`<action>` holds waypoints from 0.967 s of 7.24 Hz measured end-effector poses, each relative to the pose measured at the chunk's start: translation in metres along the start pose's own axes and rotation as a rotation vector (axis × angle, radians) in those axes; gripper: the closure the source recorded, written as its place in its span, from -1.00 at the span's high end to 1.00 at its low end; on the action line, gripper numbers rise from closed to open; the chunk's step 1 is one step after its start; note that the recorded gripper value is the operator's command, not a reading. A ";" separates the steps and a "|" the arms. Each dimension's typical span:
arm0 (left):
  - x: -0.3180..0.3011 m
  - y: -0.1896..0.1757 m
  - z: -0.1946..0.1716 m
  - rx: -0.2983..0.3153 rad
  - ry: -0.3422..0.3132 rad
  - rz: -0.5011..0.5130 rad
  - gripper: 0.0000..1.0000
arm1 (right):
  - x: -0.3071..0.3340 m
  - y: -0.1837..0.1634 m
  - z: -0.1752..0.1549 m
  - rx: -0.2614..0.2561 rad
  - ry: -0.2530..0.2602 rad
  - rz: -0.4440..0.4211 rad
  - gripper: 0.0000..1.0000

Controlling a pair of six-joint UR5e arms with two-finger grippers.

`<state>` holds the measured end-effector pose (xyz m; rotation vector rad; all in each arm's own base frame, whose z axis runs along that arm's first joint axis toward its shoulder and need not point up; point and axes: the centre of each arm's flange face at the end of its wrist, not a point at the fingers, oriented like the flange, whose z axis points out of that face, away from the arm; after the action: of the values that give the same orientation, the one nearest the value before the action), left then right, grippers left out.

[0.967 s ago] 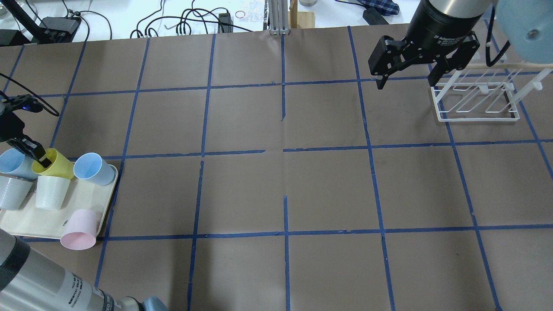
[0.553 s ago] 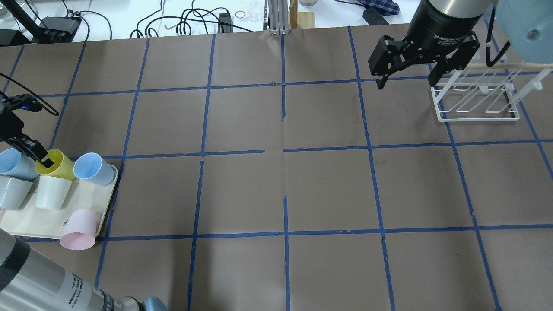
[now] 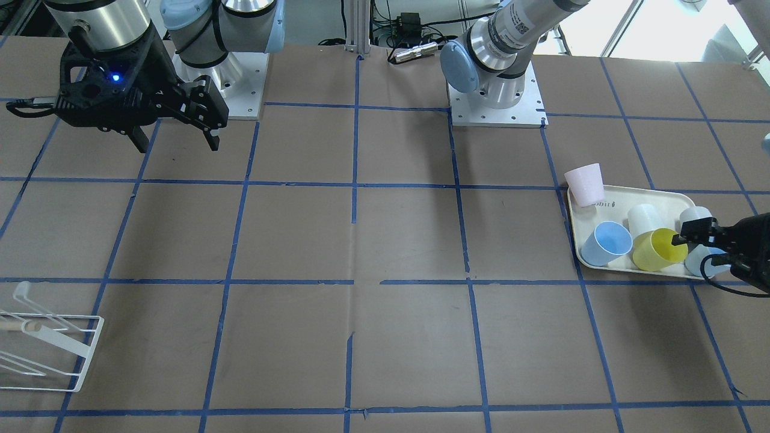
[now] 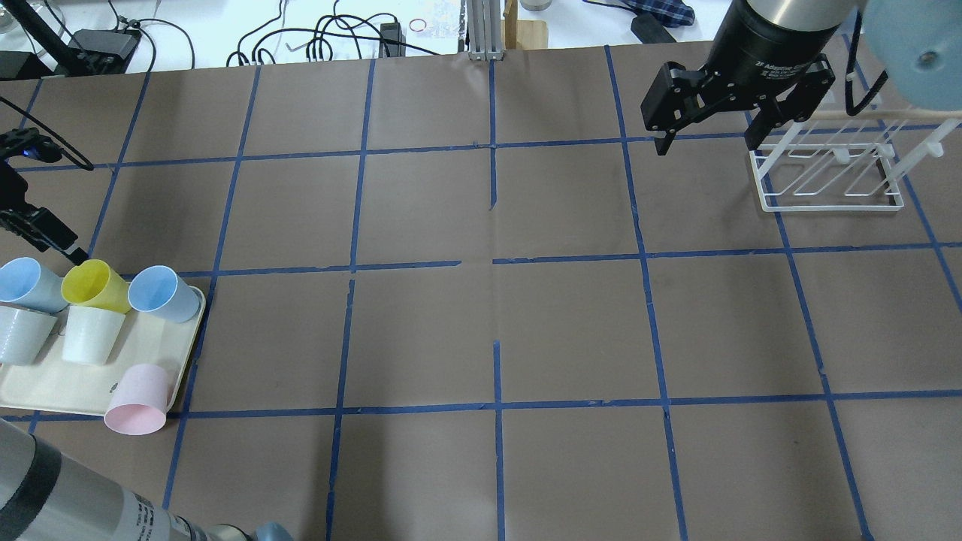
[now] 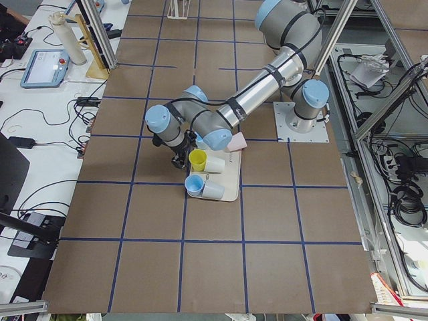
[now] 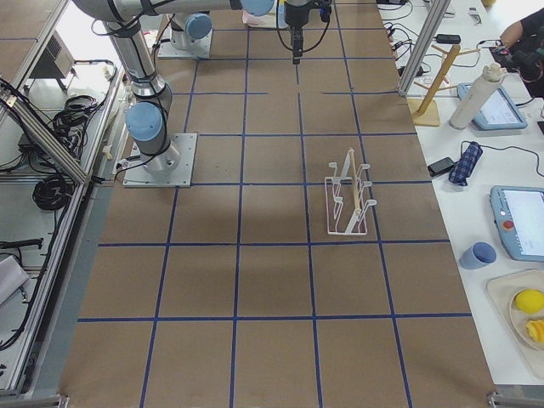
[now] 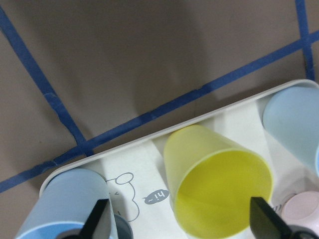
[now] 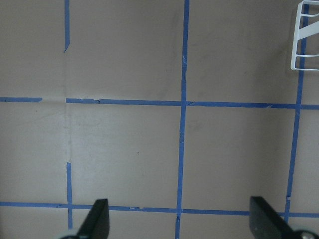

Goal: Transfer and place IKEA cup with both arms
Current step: 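Open the left gripper and lift it away from the tray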

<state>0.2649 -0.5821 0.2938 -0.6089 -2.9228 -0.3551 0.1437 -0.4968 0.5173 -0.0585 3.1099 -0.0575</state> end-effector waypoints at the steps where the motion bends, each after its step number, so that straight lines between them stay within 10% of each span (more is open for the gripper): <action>1: 0.042 -0.012 -0.029 -0.001 -0.019 -0.033 0.94 | 0.000 0.000 0.000 -0.001 -0.001 0.000 1.00; 7: 0.375 -0.060 -0.142 0.150 -0.118 -0.234 1.00 | 0.001 0.000 0.001 -0.003 0.006 0.000 1.00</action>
<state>-0.0886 -0.5305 0.4855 -0.2769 -3.1045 -0.1249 0.1431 -0.4966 0.5159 -0.0583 3.1159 -0.0532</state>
